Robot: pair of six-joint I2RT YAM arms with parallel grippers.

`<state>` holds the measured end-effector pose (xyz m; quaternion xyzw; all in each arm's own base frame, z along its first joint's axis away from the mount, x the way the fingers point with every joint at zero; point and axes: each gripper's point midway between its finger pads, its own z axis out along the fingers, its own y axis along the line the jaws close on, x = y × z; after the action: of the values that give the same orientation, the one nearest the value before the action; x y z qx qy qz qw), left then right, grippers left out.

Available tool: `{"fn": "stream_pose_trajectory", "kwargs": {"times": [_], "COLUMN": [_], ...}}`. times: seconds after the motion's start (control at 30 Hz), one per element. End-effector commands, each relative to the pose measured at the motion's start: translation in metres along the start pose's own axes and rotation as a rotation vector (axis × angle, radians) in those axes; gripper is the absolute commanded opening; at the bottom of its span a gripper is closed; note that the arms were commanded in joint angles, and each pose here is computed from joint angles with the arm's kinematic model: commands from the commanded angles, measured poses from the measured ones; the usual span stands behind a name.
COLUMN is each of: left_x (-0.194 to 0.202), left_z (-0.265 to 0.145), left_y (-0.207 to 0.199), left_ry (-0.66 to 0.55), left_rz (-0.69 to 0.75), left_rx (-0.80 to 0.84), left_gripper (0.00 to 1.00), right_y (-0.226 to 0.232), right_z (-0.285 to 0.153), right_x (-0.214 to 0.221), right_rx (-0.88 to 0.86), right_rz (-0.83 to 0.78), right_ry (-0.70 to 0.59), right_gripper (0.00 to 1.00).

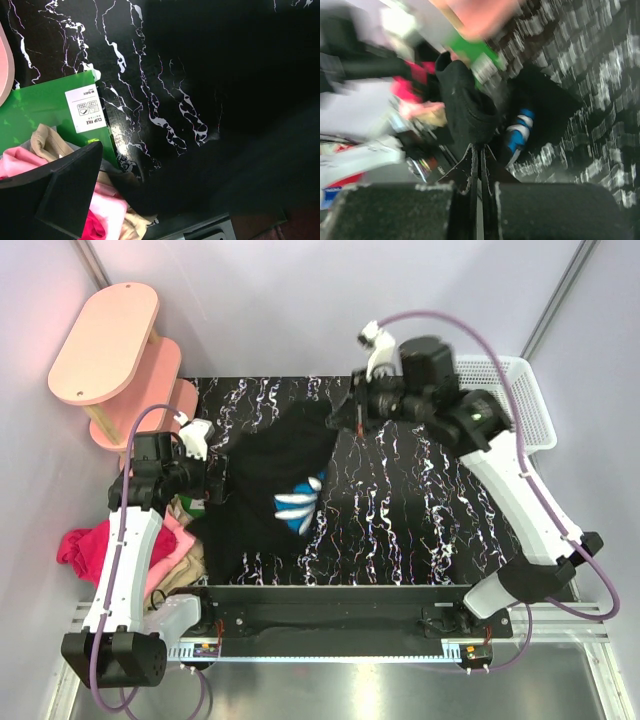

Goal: Fold and stack the t-shirts

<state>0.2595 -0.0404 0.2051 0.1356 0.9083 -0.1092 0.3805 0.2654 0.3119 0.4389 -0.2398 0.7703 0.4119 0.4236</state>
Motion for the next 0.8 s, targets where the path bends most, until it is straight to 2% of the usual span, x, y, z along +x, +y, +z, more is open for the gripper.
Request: {"fn": "stream_pose_trajectory", "kwargs": {"times": [0.0, 0.17, 0.27, 0.4, 0.5, 0.53, 0.57, 0.67, 0.7, 0.73, 0.77], "left_x": [-0.011, -0.015, -0.014, 0.006, 0.021, 0.024, 0.028, 0.037, 0.038, 0.040, 0.042], "left_z": [-0.007, -0.012, -0.014, -0.015, -0.012, -0.011, -0.010, -0.007, -0.006, -0.005, -0.002], "left_y": [-0.004, -0.011, -0.020, -0.034, -0.029, -0.026, -0.023, -0.025, -0.026, -0.028, -0.027], "left_ry": [-0.074, -0.089, -0.089, -0.019, 0.034, 0.049, 0.062, 0.106, 0.114, 0.128, 0.146], "left_rz": [0.031, 0.025, 0.035, 0.078, 0.116, 0.123, 0.147, 0.162, 0.166, 0.173, 0.177], "left_rx": [0.014, 0.043, 0.092, 0.178, 0.165, 0.157, 0.146, 0.173, 0.180, 0.191, 0.190], "left_gripper": [0.99, 0.99, 0.99, 0.99, 0.99, 0.99, 0.98, 0.95, 0.95, 0.94, 0.94], "right_y": [-0.053, -0.079, -0.113, -0.175, -0.215, -0.220, -0.244, -0.252, -0.252, -0.251, -0.247], "right_z": [0.013, 0.008, -0.001, -0.033, -0.066, -0.077, -0.098, -0.093, -0.086, -0.075, -0.068], "right_x": [0.053, 0.073, 0.093, 0.125, 0.134, 0.130, 0.127, 0.136, 0.144, 0.154, 0.160], "right_rx": [0.189, 0.307, 0.478, 0.801, 0.921, 0.926, 0.970, 0.887, 0.859, 0.819, 0.782], "right_rz": [0.038, 0.046, 0.051, 0.089, 0.269, 0.357, 0.443, 0.560, 0.581, 0.615, 0.641], "right_ry": [0.102, 0.119, 0.140, 0.168, 0.111, 0.045, -0.013, -0.054, -0.024, 0.025, 0.054], "right_gripper": [0.00, 0.00, 0.00, 0.00, 0.00, 0.00, 0.00, 0.00, 0.03, 0.11, 0.42]}}
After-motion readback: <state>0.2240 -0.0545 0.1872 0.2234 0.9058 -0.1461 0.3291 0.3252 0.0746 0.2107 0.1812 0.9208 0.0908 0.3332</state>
